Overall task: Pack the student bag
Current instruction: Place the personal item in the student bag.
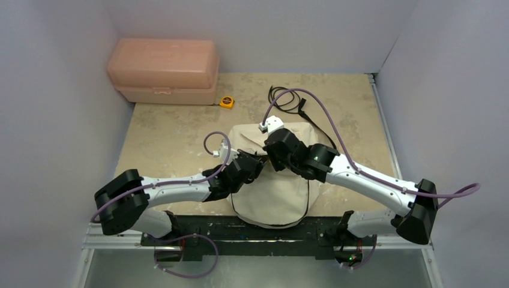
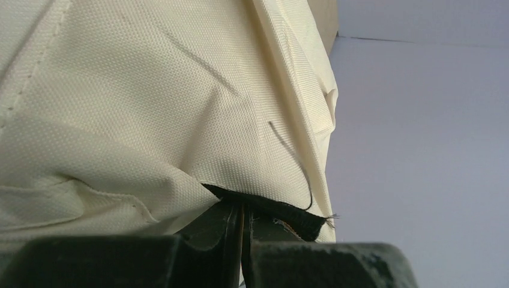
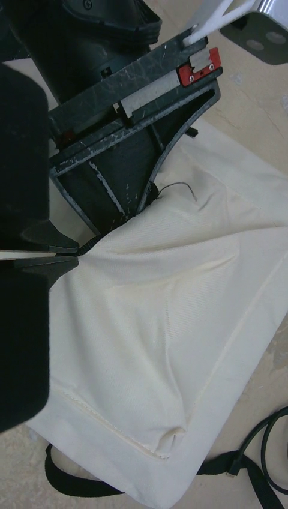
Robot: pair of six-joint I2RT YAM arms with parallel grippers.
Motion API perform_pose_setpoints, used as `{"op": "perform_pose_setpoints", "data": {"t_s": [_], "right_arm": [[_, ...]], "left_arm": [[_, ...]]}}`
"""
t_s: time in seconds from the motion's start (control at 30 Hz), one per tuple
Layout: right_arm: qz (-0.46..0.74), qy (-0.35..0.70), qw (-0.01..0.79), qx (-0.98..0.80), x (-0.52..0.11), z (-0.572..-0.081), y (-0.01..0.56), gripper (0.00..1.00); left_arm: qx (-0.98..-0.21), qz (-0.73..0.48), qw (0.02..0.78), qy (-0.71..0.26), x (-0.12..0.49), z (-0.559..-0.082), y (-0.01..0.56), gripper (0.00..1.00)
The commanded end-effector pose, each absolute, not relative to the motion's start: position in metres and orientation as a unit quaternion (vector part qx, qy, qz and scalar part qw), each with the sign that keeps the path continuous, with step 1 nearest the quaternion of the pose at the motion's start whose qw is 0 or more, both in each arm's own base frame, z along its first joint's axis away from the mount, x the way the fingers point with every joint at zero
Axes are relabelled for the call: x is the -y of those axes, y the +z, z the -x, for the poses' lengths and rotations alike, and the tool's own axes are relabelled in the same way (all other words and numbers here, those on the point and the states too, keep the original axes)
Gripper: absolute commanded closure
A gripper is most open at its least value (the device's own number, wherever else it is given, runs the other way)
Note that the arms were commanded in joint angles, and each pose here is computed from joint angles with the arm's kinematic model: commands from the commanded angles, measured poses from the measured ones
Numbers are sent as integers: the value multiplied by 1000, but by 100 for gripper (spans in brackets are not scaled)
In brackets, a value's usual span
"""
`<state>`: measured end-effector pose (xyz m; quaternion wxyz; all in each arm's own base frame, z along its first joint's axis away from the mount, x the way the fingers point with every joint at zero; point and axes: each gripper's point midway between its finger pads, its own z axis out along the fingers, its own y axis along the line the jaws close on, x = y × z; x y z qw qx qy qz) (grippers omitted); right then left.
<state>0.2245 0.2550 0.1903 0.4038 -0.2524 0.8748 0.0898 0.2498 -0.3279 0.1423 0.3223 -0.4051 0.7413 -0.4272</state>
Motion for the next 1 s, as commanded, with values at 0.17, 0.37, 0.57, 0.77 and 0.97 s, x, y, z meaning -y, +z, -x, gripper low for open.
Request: {"op": "perform_pose_setpoints", "data": {"t_s": [0.17,0.37,0.57,0.77,0.97], "right_arm": [[246,128,428,-860,-264,-223,221,100],[236,124,438,-858,-259,-232,228,100],[237,109,432,-864,-250,-233,217,100],[245,118,418,-867,-250,-227,207,100],[271,161,371,-873,-261,-206,186,60]], "left_arm": [[-718,346,337,-501,368,-263,174,99],[-735,260,296,-551,396,-240,187,79],[-772,176,249,-559,391,-200,179,54],[-802,125,213,-543,357,-163,173,33],[-841,55,209,-496,307,-132,177,29]]}}
